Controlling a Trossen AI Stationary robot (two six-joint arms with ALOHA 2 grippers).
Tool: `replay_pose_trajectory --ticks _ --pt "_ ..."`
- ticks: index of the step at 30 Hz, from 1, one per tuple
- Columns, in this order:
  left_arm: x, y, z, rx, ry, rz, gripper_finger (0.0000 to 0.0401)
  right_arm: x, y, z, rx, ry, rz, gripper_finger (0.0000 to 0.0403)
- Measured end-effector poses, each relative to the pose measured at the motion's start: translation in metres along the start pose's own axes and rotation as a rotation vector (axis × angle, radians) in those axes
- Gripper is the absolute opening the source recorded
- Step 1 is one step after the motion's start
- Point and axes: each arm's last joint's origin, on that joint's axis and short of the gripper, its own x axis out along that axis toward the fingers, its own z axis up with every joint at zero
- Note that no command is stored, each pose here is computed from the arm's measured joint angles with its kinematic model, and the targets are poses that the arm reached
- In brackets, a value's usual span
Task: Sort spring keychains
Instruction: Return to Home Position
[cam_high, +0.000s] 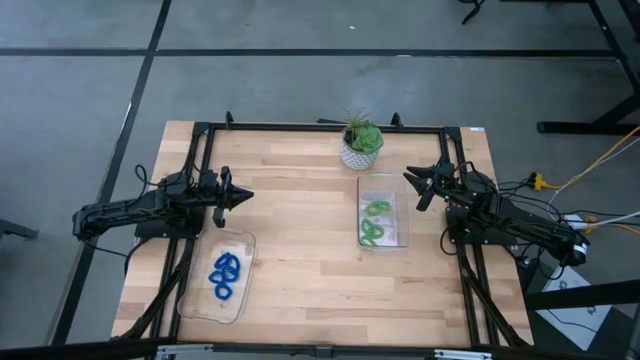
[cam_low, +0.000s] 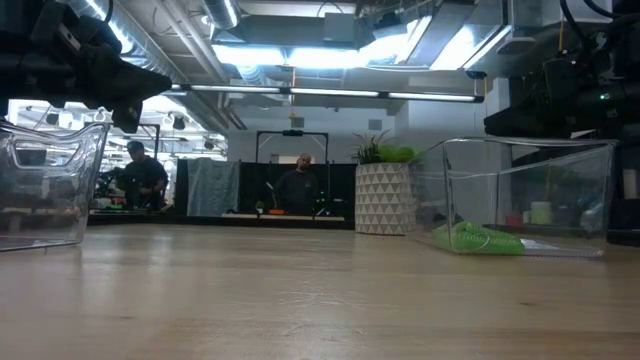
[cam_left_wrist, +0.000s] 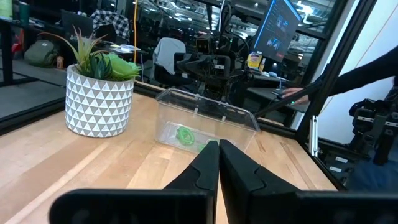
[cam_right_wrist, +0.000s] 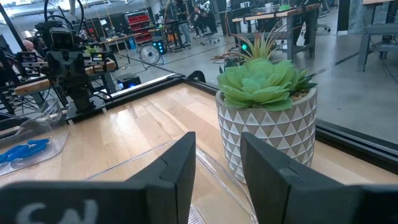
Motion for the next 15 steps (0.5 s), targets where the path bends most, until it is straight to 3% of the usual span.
replay_pose_trajectory --ticks 15 --pt "0.0 0.0 0.0 0.0 0.0 0.0 0.0008 0.0 0.0 0.0 0.0 0.0 0.0 0.0126"
